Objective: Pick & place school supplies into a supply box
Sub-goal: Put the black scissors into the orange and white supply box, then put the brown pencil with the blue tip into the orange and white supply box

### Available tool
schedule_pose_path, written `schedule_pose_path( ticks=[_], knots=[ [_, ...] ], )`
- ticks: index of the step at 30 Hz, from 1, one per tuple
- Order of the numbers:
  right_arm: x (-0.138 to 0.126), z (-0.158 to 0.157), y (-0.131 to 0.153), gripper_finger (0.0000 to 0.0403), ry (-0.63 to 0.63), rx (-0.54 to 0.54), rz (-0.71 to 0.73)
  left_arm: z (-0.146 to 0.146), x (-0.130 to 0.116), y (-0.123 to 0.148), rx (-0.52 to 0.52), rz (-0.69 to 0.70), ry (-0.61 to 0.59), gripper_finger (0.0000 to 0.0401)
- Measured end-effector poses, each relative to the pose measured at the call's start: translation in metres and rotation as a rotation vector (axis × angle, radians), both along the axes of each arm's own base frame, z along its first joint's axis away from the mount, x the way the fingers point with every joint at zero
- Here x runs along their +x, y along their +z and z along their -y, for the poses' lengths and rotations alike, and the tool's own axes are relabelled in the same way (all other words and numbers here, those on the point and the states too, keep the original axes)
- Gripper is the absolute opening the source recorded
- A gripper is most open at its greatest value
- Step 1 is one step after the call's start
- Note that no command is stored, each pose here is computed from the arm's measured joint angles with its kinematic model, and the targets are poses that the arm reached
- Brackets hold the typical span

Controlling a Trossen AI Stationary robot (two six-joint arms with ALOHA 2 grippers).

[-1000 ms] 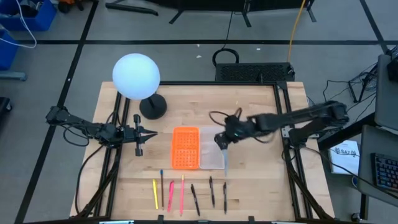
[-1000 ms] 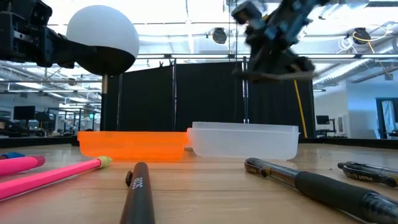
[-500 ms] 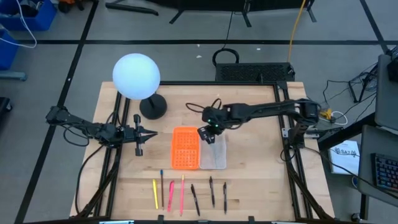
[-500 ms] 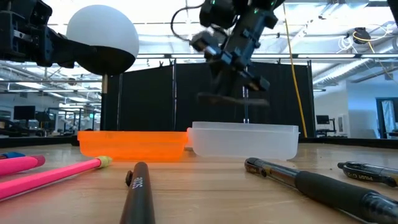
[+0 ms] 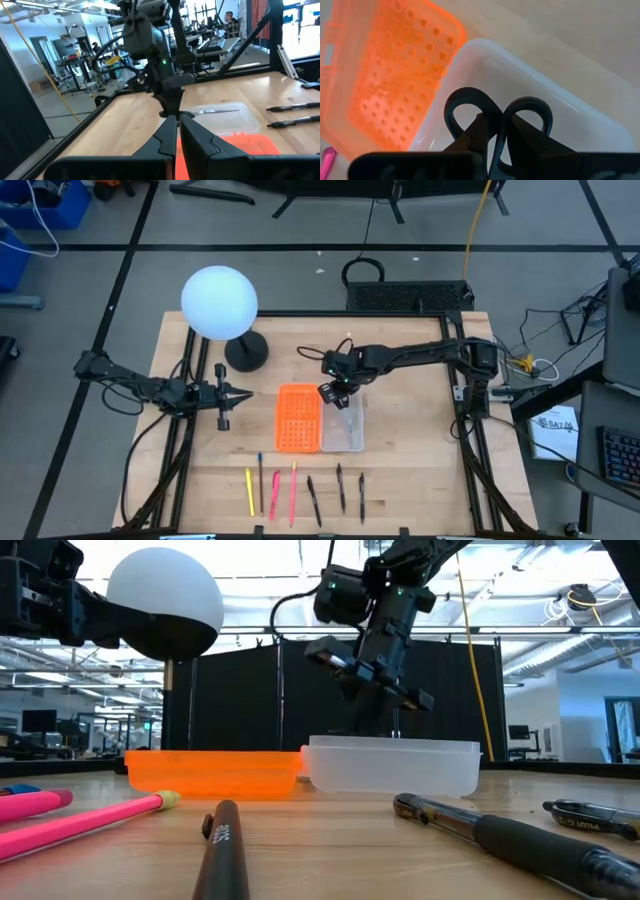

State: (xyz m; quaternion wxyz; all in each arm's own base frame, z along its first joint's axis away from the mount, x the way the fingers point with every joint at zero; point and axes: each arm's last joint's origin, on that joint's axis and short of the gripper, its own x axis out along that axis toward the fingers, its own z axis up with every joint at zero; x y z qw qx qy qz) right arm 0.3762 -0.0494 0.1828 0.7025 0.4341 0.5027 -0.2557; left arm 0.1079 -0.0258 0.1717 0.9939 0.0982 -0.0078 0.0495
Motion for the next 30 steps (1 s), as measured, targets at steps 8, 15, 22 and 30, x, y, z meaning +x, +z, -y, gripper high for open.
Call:
schedule_pose_path(
  ticks=[8, 15, 22, 30],
  knots=[
    [0.006, 0.002, -0.025, 0.0040, 0.003, 0.005, -0.051, 0.000, 0.000, 0.000, -0.002, 0.000, 0.000, 0.0031],
    [0.006, 0.004, -0.027, 0.0049, -0.011, -0.039, -0.069, 0.000, 0.000, 0.000, -0.007, -0.001, 0.000, 0.0031],
    [0.004, 0.005, -0.025, 0.0122, -0.032, -0.035, -0.074, 0.000, 0.000, 0.000, -0.016, -0.001, -0.001, 0.0031],
    [-0.003, 0.005, -0.004, 0.0116, 0.022, -0.057, -0.040, 0.000, 0.000, 0.000, -0.033, 0.000, -0.001, 0.0031]
  ],
)
